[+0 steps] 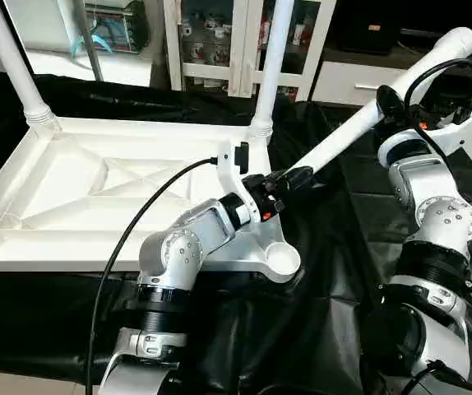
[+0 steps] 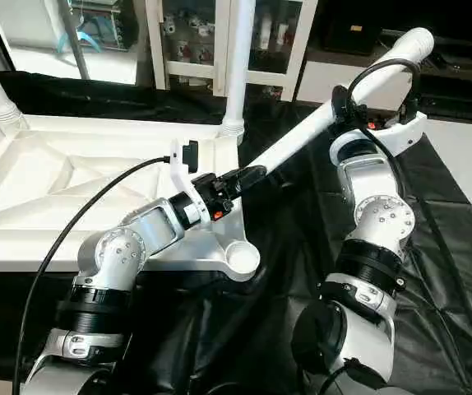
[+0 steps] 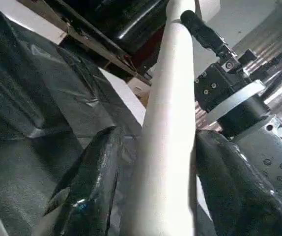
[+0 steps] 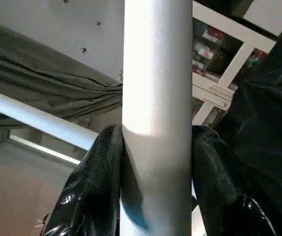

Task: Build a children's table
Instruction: Insert table leg to table base

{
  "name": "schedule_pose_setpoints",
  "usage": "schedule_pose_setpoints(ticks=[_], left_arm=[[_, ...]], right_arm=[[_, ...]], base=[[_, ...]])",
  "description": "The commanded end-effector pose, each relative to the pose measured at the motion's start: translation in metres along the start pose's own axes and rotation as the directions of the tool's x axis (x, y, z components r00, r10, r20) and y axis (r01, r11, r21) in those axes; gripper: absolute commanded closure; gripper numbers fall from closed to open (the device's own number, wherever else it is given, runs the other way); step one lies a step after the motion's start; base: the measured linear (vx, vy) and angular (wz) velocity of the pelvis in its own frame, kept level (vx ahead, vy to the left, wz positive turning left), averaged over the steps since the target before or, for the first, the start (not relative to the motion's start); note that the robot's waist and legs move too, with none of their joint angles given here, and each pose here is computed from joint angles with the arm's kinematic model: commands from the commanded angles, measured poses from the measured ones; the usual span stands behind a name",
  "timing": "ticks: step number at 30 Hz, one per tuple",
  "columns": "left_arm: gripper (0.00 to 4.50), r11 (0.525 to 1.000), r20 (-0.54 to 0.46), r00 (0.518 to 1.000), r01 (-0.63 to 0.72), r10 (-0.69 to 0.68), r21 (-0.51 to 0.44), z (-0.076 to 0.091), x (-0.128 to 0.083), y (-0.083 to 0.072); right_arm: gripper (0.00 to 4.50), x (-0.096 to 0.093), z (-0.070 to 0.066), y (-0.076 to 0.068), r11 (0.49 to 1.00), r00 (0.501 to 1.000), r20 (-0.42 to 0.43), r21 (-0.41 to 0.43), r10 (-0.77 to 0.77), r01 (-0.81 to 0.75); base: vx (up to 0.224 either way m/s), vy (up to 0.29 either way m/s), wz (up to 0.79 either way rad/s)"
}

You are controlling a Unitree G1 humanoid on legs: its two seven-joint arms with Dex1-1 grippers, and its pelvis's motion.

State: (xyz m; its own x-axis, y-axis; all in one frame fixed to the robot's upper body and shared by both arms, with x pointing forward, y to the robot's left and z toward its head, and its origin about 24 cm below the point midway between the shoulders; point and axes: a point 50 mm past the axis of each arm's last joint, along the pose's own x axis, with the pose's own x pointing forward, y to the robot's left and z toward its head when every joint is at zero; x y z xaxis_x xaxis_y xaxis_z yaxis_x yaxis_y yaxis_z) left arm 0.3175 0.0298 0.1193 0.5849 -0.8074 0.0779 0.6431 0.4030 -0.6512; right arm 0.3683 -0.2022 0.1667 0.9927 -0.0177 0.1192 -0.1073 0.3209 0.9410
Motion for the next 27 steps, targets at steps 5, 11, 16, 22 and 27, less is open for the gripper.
schedule_pose_setpoints(ticks=[5,11,16,22,27], left_arm=[[2.62,0.996,0.042,0.997,0.071,-0.069,-0.053,0.003,0.005,-0.016],[3.09,0.995,0.089,0.993,0.078,-0.073,-0.059,0.018,-0.004,-0.012],[3.48,0.995,0.067,0.994,0.091,-0.088,-0.045,0.017,-0.008,-0.014],[4.11,0.995,-0.017,0.999,0.048,-0.047,0.083,0.010,-0.010,-0.007],[4.46,0.994,-0.026,1.000,-0.002,0.005,0.109,0.011,-0.015,0.002]], right_arm=[[2.89,-0.003,0.006,0.002,0.999,1.000,0.025,-0.052,-0.009,0.011],[2.08,-0.003,0.006,0.003,0.998,1.000,0.013,-0.062,0.011,-0.010],[1.62,-0.003,0.006,0.003,0.999,1.000,0.018,-0.053,0.009,-0.008],[0.98,-0.005,0.005,-0.001,0.998,1.000,0.016,-0.066,-0.008,0.009],[0.93,-0.012,0.002,-0.007,0.997,1.000,0.009,-0.076,-0.020,0.021]], base=[[0.000,0.000,0.00],[0.000,0.000,0.00],[0.000,0.000,0.00],[0.000,0.000,0.00],[0.000,0.000,0.00]])
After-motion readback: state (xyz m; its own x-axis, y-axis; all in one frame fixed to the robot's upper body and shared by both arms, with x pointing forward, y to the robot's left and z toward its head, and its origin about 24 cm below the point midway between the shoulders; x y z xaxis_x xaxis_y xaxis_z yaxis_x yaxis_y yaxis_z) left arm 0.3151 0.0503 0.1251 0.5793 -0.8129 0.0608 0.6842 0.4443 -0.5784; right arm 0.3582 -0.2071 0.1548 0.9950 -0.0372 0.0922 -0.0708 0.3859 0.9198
